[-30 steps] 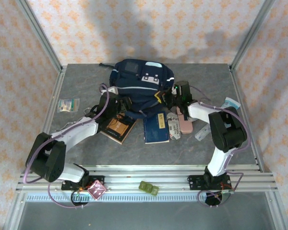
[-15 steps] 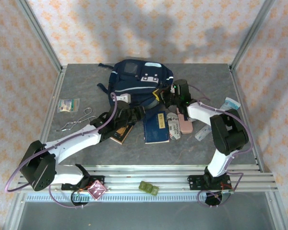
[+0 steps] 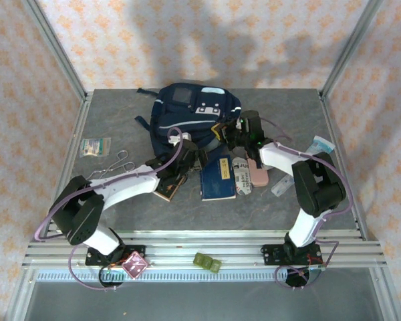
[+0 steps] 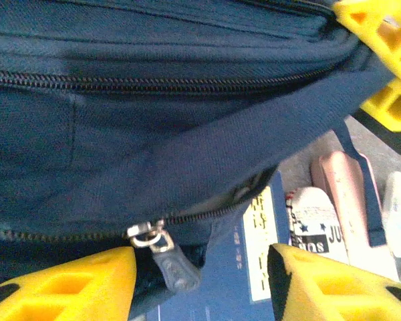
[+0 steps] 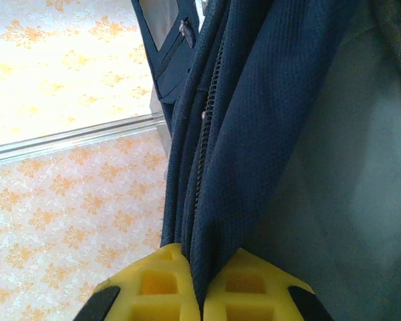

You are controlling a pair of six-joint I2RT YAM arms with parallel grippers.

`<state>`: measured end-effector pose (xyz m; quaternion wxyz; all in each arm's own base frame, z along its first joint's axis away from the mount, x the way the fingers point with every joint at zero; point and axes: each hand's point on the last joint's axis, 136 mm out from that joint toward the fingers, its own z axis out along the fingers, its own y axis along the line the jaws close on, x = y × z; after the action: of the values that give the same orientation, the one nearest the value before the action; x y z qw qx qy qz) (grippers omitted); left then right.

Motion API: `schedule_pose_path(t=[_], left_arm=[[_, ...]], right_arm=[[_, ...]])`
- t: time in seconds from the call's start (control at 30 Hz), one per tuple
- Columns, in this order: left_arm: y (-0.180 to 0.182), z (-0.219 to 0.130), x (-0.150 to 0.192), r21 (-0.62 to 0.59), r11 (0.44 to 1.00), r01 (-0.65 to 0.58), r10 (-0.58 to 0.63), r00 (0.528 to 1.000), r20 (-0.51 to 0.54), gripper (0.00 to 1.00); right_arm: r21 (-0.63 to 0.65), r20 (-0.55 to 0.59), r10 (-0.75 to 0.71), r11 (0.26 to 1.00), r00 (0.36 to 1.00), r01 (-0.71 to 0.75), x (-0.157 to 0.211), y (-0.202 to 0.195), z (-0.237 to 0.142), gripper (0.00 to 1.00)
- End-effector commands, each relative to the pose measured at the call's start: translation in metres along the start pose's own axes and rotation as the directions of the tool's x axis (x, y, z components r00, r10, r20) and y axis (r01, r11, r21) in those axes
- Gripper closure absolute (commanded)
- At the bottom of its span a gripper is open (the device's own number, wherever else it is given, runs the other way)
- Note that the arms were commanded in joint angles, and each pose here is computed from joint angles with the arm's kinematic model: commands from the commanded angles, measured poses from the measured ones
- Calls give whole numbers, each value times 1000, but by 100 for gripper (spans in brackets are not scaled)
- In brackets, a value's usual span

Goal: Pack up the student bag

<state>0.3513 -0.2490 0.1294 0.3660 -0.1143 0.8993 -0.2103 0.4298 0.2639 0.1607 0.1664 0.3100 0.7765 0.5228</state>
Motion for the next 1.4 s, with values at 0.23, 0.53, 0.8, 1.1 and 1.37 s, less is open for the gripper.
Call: schedule_pose_path(t=[0.23,0.53,0.8,1.1,1.37], left_arm=[[9,24,-14,-146,988,-52,59,997,42,57],[24,17,-5,-149,986,-70,72,997,7,90],[34,8,4,-142,986,-90,87,996,-27,96],[36,23,14,-146,980,-138,129,989,-68,83],[54,17,17,-207,959,-191,176,980,-89,100]], right_arm=[[-210,14,-96,973,995,96,15,84,-25,100],[-203,29,-106,973,994,110,12,85,-28,100],[-195,39,-104,975,994,109,9,82,-28,100],[-200,42,-104,974,994,110,10,85,-30,100],[-177,63,-116,976,991,126,4,77,-32,100]])
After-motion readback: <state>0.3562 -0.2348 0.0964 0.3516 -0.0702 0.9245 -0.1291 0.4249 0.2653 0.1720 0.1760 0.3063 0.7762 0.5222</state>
